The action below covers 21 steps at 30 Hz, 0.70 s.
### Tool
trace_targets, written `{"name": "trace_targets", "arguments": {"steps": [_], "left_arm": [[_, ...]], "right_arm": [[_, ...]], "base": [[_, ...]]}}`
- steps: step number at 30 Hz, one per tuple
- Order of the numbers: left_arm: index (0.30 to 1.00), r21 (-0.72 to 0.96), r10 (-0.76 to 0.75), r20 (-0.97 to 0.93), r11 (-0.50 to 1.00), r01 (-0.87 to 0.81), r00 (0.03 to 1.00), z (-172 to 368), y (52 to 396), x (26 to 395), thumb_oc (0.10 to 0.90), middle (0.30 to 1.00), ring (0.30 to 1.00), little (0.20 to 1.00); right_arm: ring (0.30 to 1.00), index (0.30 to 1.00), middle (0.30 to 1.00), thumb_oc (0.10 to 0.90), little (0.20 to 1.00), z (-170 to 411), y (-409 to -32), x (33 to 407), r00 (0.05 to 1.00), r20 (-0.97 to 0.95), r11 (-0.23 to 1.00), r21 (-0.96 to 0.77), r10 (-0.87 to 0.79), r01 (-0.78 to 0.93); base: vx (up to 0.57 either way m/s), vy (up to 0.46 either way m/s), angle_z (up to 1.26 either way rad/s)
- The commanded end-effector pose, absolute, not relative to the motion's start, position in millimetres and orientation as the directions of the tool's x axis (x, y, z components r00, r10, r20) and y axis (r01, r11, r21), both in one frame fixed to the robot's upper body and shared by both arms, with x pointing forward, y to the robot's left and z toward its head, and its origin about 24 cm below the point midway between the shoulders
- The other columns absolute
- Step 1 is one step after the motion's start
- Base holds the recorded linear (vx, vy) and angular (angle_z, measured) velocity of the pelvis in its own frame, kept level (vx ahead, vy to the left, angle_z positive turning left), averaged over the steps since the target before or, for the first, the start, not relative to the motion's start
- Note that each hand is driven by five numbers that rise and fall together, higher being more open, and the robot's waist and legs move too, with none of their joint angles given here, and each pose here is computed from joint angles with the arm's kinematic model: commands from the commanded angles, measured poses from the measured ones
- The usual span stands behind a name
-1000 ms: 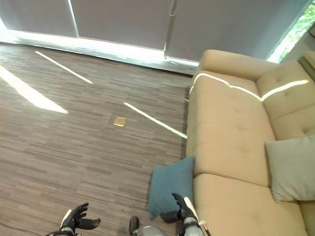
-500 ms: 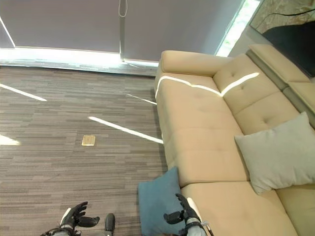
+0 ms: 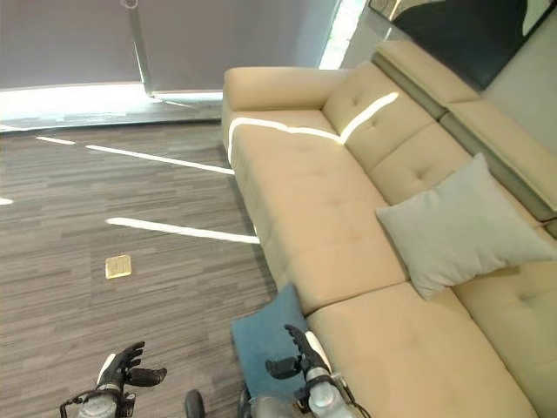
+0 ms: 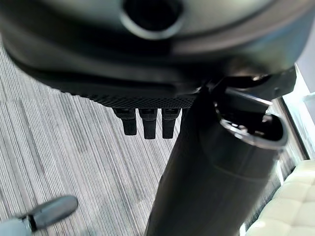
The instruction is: Pick up all the scattered cushions and arrange them neatly on the sofa.
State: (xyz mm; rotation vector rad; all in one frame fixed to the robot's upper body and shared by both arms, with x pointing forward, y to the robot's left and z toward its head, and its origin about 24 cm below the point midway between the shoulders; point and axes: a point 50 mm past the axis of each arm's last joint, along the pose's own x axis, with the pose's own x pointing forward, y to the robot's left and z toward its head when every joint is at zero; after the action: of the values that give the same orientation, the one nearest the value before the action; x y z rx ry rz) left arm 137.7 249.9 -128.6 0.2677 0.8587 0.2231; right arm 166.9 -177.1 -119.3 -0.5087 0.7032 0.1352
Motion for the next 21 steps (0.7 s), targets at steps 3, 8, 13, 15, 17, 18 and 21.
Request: {"name": "trace_targets", "arguments": {"steps": [3,8,13,15,17,18,21], "left_arm": [[0.9,0.286,0.243,-0.615,0.955,-0.075,0.75,-112,240,163,0.8,0.9,0.9,0.9],[0.9,0.249,0.222,-0.609,0.965,-0.082,0.761,-112,230,167,0.8,0.9,0.9,0.9],[0.9,0.241,0.187,-0.621,0.97,-0.041,0.761,-115,223,168,0.8,0.9,0.9,0.9],[0.9,0.258,0.181,-0.625,0.966,-0.019,0.76,-116,223,167,0.8,0.9,0.9,0.9],[0.9,0.282,0.195,-0.612,0.959,-0.019,0.766,-113,230,170,0.8,0.9,0.9,0.9],[0.9,0.29,0.208,-0.607,0.957,-0.029,0.767,-112,233,172,0.8,0.9,0.9,0.9],[0.9,0.295,0.23,-0.603,0.954,-0.054,0.764,-110,240,172,0.8,0.9,0.9,0.9]], "right_arm": [[0.9,0.9,0.9,0.8,0.9,-92,-212,193,0.851,-0.51,0.852,-0.496,-0.13,-0.167],[0.9,0.9,0.9,0.8,0.9,-90,-214,195,0.854,-0.502,0.854,-0.496,-0.136,-0.156],[0.9,0.9,0.9,0.8,0.9,-92,-219,194,0.841,-0.517,0.851,-0.503,-0.157,-0.15],[0.9,0.9,0.9,0.8,0.9,-93,-216,194,0.84,-0.521,0.854,-0.497,-0.152,-0.154],[0.9,0.9,0.9,0.8,0.9,-92,-208,197,0.845,-0.518,0.857,-0.488,-0.131,-0.166],[0.9,0.9,0.9,0.8,0.9,-92,-205,200,0.847,-0.517,0.857,-0.486,-0.123,-0.171],[0.9,0.9,0.9,0.8,0.9,-92,-202,203,0.853,-0.509,0.858,-0.485,-0.117,-0.172]], "base": [[0.0,0.024,-0.61],[0.07,0.15,-0.52],[0.03,0.285,-1.33],[0.0,0.351,-1.24],[-0.12,0.357,-1.34],[-0.19,0.297,-1.28],[-0.12,0.19,-1.28]]}}
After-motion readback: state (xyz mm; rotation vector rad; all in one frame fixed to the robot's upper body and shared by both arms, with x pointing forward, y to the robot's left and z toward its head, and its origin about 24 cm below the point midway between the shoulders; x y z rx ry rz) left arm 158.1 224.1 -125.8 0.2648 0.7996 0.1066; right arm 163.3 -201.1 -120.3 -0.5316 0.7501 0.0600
